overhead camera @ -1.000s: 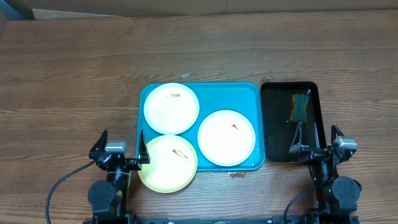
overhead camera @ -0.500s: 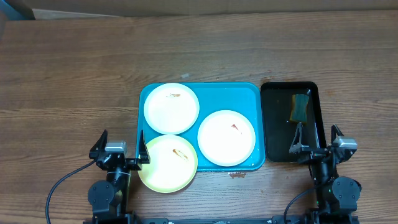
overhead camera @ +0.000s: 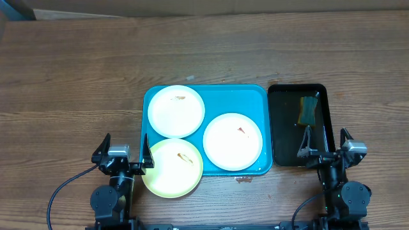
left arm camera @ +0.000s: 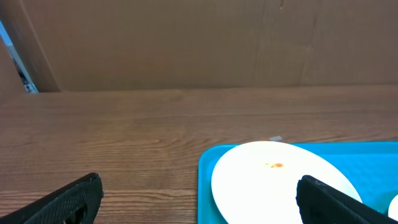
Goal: Clean dirty plates on tray and stack at the side
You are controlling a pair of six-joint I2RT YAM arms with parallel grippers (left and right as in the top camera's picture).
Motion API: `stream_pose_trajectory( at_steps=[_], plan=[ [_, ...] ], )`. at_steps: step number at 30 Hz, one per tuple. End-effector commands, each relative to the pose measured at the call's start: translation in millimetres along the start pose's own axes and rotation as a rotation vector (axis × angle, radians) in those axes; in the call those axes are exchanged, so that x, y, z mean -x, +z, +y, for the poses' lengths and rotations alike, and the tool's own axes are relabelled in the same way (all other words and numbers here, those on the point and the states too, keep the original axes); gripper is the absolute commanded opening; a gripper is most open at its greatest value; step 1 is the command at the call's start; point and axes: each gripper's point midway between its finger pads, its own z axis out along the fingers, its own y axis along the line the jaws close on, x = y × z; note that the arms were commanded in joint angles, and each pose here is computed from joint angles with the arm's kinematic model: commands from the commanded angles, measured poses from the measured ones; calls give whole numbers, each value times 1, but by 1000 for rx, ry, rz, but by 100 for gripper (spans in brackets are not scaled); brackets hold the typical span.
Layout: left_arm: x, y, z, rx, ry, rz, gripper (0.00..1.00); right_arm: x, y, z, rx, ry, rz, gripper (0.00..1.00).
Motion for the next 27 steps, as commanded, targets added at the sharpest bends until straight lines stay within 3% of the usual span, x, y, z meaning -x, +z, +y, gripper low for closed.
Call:
stream_pose_trajectory(
  at_steps=[1, 11, 16, 22, 27],
  plan=[
    [1, 0, 2, 11, 20, -6, 100, 1, 0, 1, 2, 91, -8, 100],
    [46, -18, -1, 3, -45, -5, 100, 53, -12, 11, -6, 84, 40, 100],
    [76, -26, -5, -19, -53, 71, 100, 78, -1, 16, -33, 35, 180, 100],
    [102, -12, -23, -129, -95, 294, 100, 89, 22, 32, -6, 53, 446, 100],
    [110, 4, -46, -271, -190, 583, 100, 94, 33, 43, 1, 86, 681, 100]
  ],
)
